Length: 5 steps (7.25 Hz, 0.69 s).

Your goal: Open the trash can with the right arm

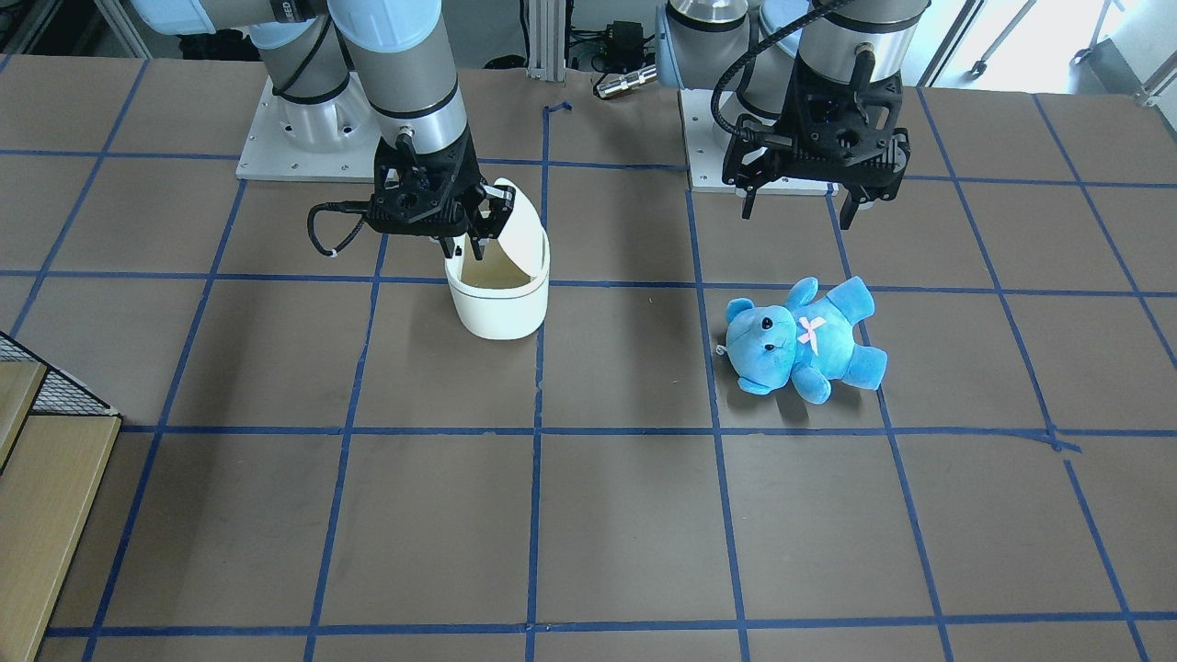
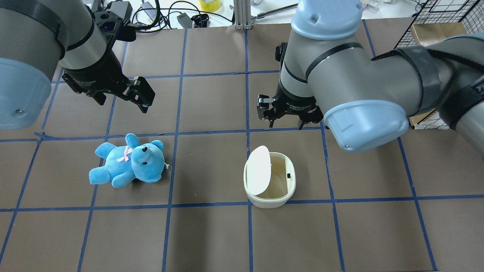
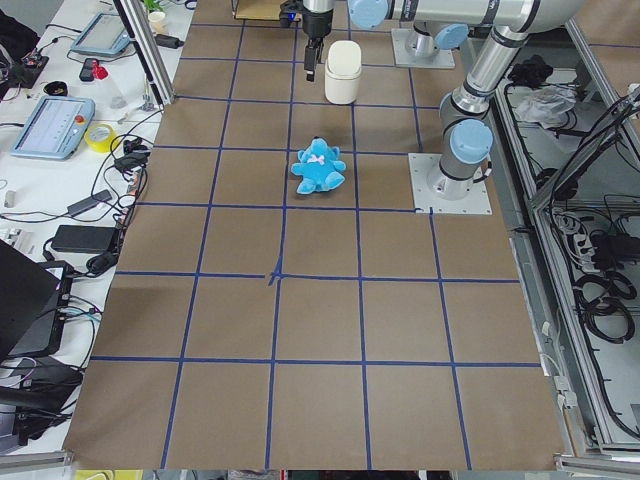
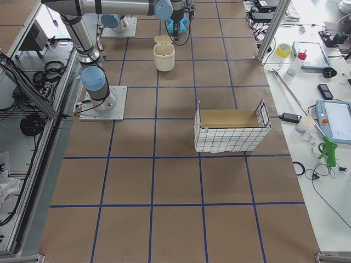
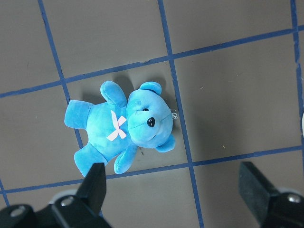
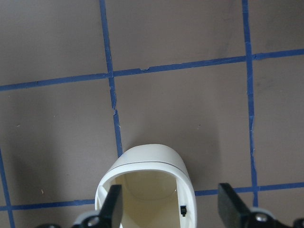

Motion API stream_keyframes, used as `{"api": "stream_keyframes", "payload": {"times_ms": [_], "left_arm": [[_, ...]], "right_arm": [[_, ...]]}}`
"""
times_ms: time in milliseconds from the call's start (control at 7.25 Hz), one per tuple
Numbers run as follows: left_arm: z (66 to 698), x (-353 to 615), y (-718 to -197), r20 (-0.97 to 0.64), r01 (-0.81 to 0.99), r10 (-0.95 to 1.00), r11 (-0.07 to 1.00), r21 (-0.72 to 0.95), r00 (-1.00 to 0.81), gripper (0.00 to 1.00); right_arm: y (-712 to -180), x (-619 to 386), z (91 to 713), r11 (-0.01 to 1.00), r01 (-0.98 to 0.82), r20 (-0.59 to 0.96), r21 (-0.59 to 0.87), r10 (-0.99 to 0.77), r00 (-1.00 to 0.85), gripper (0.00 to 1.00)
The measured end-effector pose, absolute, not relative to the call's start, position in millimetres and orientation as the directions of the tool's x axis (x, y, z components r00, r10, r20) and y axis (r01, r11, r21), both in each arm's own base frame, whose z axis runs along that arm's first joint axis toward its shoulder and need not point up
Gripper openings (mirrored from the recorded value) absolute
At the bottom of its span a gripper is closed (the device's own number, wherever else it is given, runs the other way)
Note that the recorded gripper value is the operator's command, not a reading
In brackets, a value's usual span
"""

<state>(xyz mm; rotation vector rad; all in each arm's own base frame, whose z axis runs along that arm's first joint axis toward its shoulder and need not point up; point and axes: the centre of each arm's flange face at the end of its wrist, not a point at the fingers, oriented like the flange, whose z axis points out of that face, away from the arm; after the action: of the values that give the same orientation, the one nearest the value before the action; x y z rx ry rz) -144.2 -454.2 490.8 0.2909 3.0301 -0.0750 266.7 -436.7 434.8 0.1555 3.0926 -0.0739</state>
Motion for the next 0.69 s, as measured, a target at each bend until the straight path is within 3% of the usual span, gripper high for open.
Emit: {"api": "stream_keyframes", "payload": {"times_ms": [690], "left_arm": [[490.8,-144.2,-454.2,-0.101,0.192,0.187,0.981,-0.040,-0.977,1.00]], "right_arm": [[-460.9,194.6,463.1,0.994,0.108,-0.012,-0.019,0.107,-0.994,1.00]]}}
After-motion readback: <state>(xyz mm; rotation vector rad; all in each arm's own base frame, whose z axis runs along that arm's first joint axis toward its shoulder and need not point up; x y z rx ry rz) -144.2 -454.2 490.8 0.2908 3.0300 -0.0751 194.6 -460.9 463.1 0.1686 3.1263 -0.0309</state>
